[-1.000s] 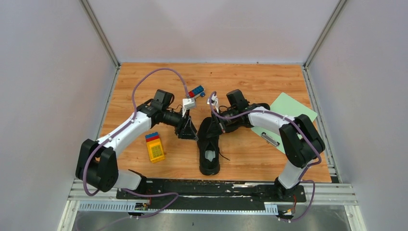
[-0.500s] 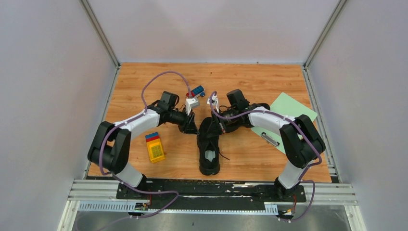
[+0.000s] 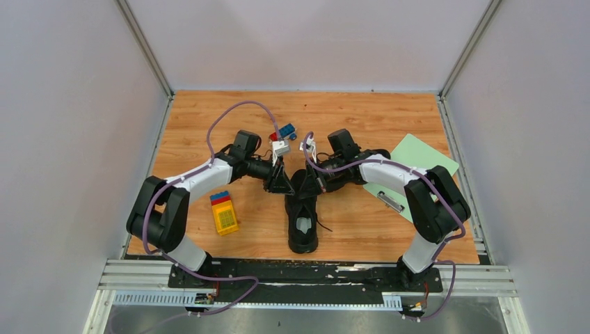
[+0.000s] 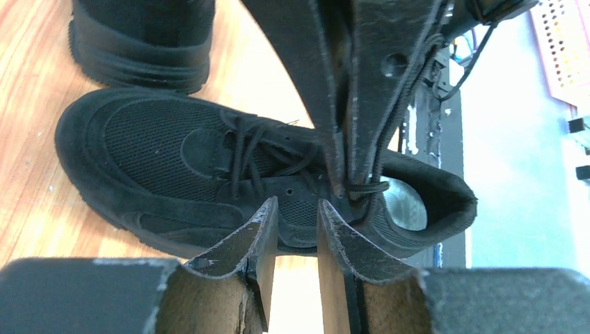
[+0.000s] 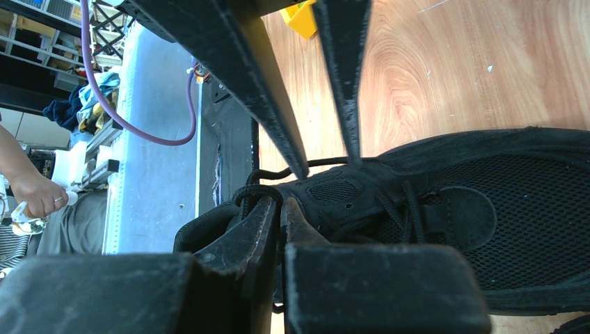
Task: Tie the shoes
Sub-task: Cross the shoelace with the shoelace.
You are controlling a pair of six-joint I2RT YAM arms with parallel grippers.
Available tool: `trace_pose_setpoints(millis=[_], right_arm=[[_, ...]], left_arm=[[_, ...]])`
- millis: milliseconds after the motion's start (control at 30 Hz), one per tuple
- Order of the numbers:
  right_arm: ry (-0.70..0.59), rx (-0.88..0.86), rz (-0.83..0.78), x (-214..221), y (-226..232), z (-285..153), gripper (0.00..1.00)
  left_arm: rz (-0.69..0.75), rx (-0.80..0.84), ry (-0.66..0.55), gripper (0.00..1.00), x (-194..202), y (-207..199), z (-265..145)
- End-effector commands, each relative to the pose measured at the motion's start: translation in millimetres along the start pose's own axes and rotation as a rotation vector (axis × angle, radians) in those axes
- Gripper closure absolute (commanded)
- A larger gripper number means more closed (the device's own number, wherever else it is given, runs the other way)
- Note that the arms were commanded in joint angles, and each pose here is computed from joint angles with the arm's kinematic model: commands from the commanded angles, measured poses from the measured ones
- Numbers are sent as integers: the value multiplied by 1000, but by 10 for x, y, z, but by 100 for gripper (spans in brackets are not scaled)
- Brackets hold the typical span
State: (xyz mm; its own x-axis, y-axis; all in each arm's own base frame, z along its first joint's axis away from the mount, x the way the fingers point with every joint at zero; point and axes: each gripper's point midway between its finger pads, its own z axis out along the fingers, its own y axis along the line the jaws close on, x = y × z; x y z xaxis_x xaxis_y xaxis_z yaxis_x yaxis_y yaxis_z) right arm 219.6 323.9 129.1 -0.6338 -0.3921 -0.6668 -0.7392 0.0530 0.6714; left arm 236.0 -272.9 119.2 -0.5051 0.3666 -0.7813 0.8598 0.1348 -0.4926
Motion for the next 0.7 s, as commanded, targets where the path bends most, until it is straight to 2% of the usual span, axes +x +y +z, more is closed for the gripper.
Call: trace_pose_setpoints(millis=[0,267,667], right_arm=[[-37,-21,-65,-154,72,-39,96],[-37,-23,-44,-157,46,-40,96],[-38,-24,-38,-161,24,-40,95]], left_arm=[[95,86,-39,66,-138,-229,-28],[167,136,1,67,-89,-392,14],[203,135,15,68,-89,-417,-5]])
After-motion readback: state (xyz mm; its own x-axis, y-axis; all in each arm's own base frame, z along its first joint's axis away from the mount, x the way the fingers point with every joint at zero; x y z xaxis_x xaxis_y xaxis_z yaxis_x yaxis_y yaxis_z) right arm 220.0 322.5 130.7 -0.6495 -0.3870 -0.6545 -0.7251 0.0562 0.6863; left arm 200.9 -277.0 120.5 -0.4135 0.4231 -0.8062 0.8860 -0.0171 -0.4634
